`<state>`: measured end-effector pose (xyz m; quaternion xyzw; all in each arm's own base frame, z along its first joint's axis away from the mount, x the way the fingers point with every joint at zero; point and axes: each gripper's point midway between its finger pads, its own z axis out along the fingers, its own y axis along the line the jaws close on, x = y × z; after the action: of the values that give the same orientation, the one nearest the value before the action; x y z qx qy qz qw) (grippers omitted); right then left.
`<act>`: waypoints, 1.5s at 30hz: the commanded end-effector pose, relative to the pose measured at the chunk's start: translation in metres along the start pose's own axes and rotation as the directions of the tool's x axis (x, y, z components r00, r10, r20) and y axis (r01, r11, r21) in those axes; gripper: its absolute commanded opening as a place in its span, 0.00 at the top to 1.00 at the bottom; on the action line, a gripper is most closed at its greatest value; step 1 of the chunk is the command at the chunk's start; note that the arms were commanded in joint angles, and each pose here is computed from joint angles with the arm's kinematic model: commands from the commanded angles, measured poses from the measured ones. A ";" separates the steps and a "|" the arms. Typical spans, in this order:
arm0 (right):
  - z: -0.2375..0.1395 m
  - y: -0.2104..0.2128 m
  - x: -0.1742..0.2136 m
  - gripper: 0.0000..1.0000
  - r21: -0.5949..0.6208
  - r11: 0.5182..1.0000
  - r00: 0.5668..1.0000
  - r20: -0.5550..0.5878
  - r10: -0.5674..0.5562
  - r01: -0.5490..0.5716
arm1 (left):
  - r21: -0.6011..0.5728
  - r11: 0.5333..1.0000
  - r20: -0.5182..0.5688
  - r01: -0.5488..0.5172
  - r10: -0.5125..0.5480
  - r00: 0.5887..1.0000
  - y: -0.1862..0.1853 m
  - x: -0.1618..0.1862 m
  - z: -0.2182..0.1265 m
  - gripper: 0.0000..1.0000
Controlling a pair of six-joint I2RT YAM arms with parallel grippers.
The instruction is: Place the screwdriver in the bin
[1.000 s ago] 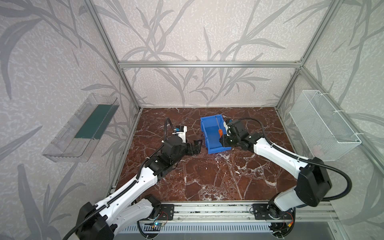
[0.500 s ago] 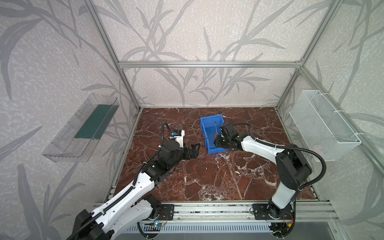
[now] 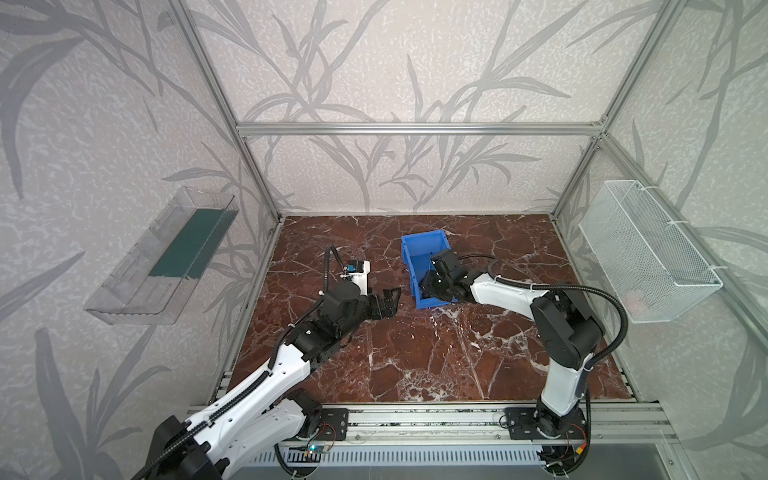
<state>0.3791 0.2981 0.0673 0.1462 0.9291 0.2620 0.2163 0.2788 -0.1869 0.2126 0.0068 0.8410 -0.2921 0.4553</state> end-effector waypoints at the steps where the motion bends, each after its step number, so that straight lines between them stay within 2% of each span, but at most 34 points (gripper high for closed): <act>1: -0.020 0.021 -0.014 0.49 -0.039 0.999 0.998 0.052 -0.020 0.022 | -0.017 1.000 0.023 0.006 -0.005 1.000 0.004 -0.003 -0.002 0.01; 4: -0.043 0.030 -0.023 0.40 -0.053 0.995 0.992 0.099 -0.082 0.088 | -0.031 1.000 0.040 -0.003 0.004 0.999 0.007 -0.006 -0.003 0.01; 8: -0.094 0.038 -0.047 0.20 -0.039 0.980 0.954 0.239 -0.180 0.195 | -0.105 0.994 0.093 -0.035 0.045 0.995 0.019 -0.017 -0.005 0.01; 13: -0.149 0.010 -0.080 0.00 0.152 0.931 0.826 0.430 -0.365 0.333 | -0.294 0.955 0.208 -0.027 0.092 0.974 0.058 -0.039 -0.010 0.01; 16: -0.176 -0.032 -0.099 0.01 0.288 0.906 0.766 0.489 -0.419 0.311 | -0.407 0.914 0.304 -0.002 0.137 0.943 0.084 -0.053 -0.018 0.01; 20: -0.194 -0.102 -0.115 0.01 0.442 0.869 0.728 0.518 -0.449 0.222 | -0.546 0.838 0.373 -0.011 0.254 0.892 0.114 -0.064 -0.030 0.01; 23: -0.206 -0.149 -0.120 0.01 0.562 0.812 0.675 0.538 -0.505 0.158 | -0.669 0.742 0.339 -0.047 0.361 0.869 0.135 -0.065 -0.038 0.01; 25: -0.209 -0.170 -0.118 0.01 0.628 0.764 0.643 0.526 -0.557 0.147 | -0.773 0.631 0.280 -0.070 0.438 0.854 0.155 -0.062 -0.044 0.01; 28: -0.207 -0.192 -0.113 0.01 0.684 0.719 0.639 0.498 -0.586 0.126 | -0.870 0.473 0.150 -0.138 0.521 0.840 0.180 -0.055 -0.046 0.01; 30: -0.202 -0.201 -0.111 0.01 0.716 0.686 0.633 0.471 -0.614 0.133 | -0.903 0.408 0.112 -0.135 0.526 0.843 0.198 -0.047 -0.048 0.01; 33: -0.191 -0.210 -0.109 0.01 0.736 0.665 0.638 0.454 -0.623 0.126 | -0.908 0.400 0.100 -0.125 0.497 0.862 0.226 -0.032 -0.043 0.01; 34: -0.187 -0.211 -0.109 0.01 0.734 0.668 0.636 0.458 -0.621 0.124 | -0.909 0.403 0.116 -0.109 0.495 0.861 0.232 -0.034 -0.043 0.01; 35: -0.184 -0.211 -0.110 0.01 0.730 0.672 0.631 0.465 -0.622 0.125 | -0.914 0.388 0.099 -0.122 0.504 0.858 0.234 -0.035 -0.041 0.01; 36: -0.181 -0.211 -0.110 0.01 0.728 0.673 0.624 0.467 -0.627 0.132 | -0.908 0.394 0.086 -0.145 0.514 0.853 0.234 -0.036 -0.037 0.01; 41: -0.172 -0.200 -0.115 0.01 0.726 0.660 0.587 0.453 -0.671 0.194 | -0.867 0.469 0.109 -0.170 0.510 0.853 0.238 -0.044 -0.015 0.01; 44: -0.173 -0.195 -0.115 0.01 0.733 0.649 0.548 0.463 -0.697 0.206 | -0.844 0.510 0.142 -0.165 0.510 0.848 0.241 -0.048 -0.005 0.01; 45: -0.174 -0.194 -0.114 0.01 0.732 0.649 0.537 0.468 -0.702 0.210 | -0.843 0.511 0.140 -0.168 0.511 0.848 0.244 -0.047 -0.002 0.01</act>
<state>0.3594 0.0175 0.1156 0.0374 0.8234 -0.1929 0.5323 0.3562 0.0352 0.1186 -0.0947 0.7744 0.2516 0.5728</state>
